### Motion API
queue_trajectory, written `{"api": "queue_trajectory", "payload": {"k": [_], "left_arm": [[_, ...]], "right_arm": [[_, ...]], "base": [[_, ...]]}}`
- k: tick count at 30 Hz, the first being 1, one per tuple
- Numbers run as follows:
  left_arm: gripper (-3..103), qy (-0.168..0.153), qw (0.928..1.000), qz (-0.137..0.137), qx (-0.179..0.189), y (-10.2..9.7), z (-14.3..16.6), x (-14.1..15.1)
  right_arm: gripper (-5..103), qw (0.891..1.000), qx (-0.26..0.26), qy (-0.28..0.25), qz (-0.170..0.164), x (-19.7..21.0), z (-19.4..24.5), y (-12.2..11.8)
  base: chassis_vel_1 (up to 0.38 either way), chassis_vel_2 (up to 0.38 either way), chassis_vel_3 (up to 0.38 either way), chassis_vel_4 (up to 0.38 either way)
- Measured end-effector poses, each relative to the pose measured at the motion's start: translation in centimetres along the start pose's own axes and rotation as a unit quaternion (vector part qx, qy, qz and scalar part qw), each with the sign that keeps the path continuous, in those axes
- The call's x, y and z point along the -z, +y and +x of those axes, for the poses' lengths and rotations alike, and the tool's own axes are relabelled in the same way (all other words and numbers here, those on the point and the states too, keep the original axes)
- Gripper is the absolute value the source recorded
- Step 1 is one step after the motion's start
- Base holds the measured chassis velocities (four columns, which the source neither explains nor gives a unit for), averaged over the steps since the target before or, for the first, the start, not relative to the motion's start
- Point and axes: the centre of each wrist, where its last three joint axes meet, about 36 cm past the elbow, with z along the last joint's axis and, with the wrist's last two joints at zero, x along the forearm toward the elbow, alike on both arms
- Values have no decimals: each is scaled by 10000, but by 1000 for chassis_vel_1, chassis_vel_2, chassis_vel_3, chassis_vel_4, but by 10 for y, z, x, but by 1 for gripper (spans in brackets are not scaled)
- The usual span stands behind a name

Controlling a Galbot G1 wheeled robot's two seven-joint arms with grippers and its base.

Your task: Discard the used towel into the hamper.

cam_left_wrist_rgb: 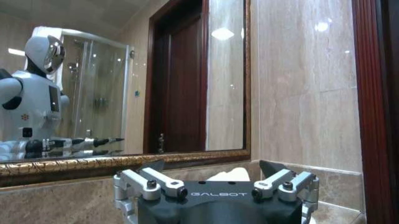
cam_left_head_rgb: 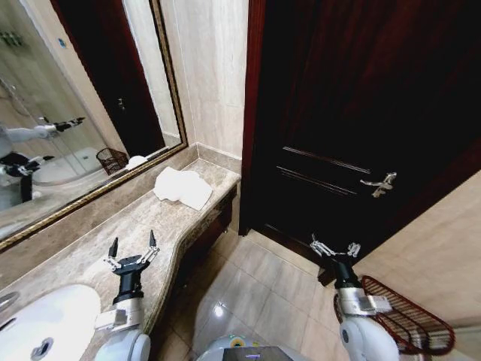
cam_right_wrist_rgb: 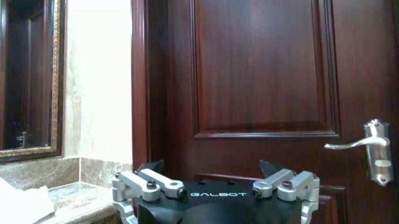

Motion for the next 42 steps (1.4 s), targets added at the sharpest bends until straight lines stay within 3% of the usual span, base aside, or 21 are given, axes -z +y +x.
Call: {"api": "queue_trajectory", "payload": {"k": [8, 14, 17, 42], "left_arm": [[100, 26, 9999, 43, -149, -1, 1, -2], [100, 419, 9986, 223, -252, -6, 2, -3], [100, 448, 9984, 252, -249, -6, 1, -2], [100, 395, 9985, 204, -320, -7, 3, -3]], "right_arm": [[100, 10000, 17, -44, -5, -1, 0, 1], [100, 10000, 13, -38, -12, -2, 1, 1], [100, 10000, 14, -38, -9, -3, 1, 1], [100, 10000, 58, -35, -22, -3, 3, 1]], "base": [[0, 0, 0, 0], [0, 0, 0, 0], [0, 0, 0, 0], [-87, 84, 84, -86]]}}
